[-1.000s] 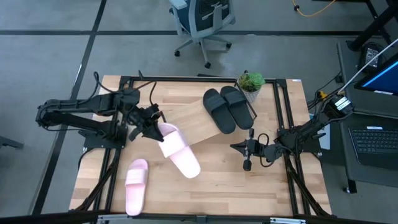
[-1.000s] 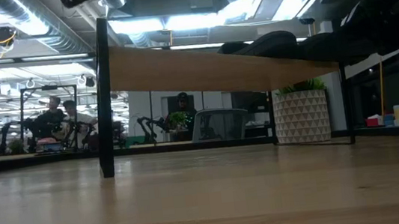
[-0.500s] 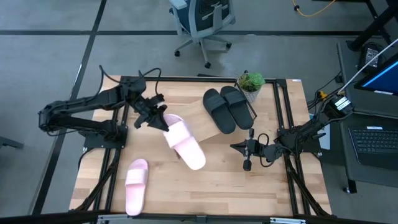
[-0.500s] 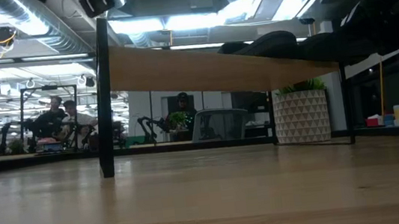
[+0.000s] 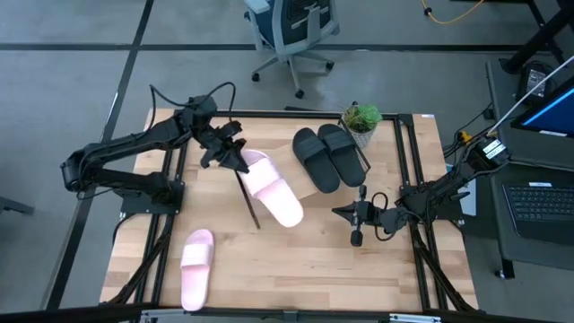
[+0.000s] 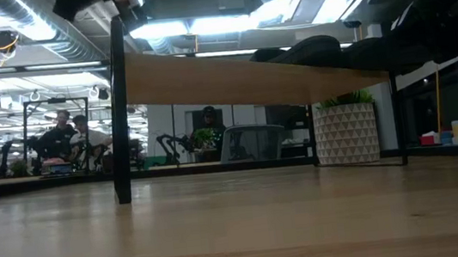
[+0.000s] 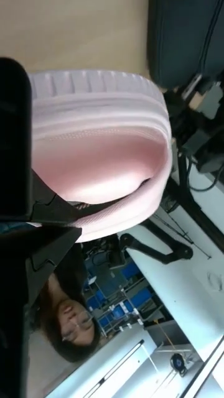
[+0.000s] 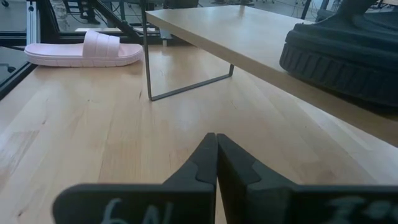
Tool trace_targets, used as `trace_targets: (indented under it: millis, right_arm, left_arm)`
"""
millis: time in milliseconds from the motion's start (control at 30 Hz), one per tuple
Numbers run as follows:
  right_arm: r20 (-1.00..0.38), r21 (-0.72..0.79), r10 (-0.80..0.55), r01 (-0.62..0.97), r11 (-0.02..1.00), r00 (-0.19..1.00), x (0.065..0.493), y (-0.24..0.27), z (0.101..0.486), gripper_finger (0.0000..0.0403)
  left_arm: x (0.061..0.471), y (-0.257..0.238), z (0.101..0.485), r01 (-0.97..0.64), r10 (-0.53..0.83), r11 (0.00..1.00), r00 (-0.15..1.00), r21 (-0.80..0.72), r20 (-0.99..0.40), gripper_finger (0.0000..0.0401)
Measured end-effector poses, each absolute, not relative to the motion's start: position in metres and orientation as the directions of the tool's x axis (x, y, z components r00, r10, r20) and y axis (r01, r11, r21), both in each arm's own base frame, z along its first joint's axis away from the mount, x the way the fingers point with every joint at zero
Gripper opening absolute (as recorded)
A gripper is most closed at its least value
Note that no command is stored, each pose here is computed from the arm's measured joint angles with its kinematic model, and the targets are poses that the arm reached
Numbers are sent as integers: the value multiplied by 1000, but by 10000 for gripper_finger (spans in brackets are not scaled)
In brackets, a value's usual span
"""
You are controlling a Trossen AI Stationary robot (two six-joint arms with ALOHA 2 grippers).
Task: Pick and place slides into the shelf
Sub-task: Put the right pink slide on the shelf
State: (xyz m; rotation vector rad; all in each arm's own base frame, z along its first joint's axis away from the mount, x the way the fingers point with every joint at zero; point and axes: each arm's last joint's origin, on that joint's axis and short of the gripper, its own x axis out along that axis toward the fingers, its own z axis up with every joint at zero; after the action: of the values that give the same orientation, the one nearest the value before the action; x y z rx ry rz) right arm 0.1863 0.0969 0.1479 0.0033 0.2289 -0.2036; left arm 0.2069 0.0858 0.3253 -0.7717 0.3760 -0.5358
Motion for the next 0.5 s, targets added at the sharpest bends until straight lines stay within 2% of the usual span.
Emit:
trace_targets:
  millis: [500]
  right_arm:
    - [-226, -16, -200, 202, 979, 953, 186, 97, 148, 7]
  left_arm:
    - [236, 124, 295, 297, -557, 604, 821, -739, -125, 0]
